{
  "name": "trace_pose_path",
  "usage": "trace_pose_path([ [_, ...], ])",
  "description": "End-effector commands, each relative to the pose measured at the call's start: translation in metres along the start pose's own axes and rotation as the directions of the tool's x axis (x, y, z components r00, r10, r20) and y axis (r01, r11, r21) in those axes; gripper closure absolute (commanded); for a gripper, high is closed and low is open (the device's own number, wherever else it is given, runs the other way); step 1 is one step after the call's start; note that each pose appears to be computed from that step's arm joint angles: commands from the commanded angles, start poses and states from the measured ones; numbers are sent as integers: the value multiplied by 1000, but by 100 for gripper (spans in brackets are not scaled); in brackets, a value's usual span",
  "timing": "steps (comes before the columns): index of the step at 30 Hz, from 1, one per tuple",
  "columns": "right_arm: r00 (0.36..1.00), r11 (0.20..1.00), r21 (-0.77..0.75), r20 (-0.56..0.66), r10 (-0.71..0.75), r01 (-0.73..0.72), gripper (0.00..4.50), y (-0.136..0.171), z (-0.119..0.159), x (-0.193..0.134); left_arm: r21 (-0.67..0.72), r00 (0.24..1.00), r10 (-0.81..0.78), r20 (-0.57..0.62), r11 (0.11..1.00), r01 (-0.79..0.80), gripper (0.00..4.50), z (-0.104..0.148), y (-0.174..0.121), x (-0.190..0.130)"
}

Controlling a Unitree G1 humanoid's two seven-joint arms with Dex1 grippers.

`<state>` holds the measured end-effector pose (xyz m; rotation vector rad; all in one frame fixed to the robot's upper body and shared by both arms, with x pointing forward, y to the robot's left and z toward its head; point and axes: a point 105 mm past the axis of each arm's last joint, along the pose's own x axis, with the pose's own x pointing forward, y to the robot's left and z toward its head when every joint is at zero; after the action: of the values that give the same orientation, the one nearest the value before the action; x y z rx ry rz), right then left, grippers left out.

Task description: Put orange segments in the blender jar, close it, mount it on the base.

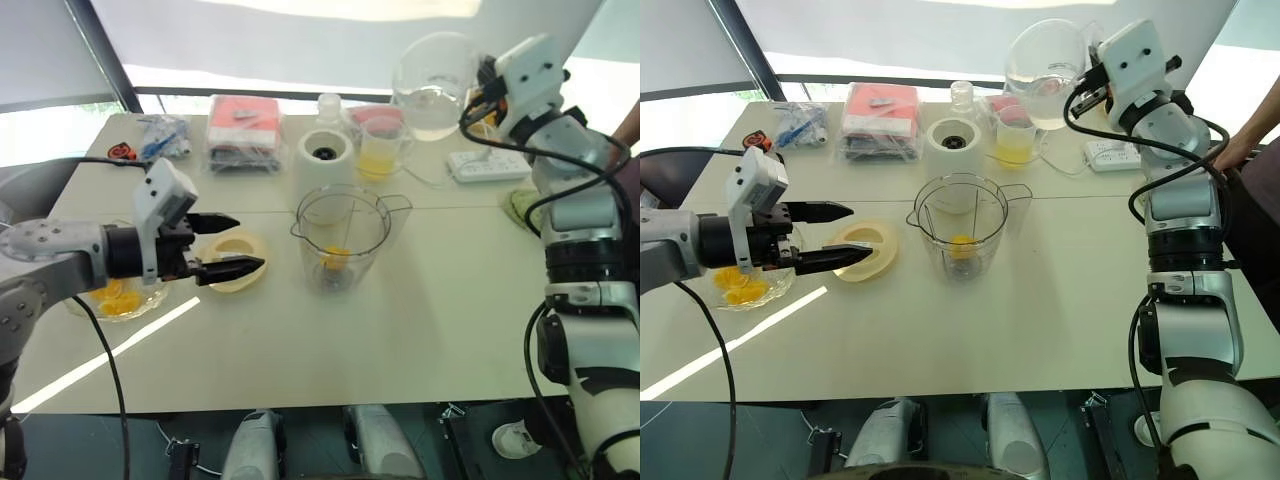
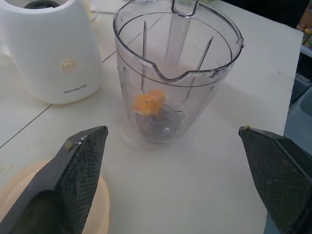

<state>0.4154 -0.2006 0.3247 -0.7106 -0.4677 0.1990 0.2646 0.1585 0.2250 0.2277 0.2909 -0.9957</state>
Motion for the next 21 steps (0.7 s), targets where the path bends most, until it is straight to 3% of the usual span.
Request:
trace_pose_path([
  [1,994,996,-92,109,7,3,447,-4,26,-3,43,999,20,27,999,-21,0,7,0,-3],
  [21,964,923,-377,212,163,-73,447,26,63,-18,27,998,13,62,1000,-15,0,10,-1,1],
])
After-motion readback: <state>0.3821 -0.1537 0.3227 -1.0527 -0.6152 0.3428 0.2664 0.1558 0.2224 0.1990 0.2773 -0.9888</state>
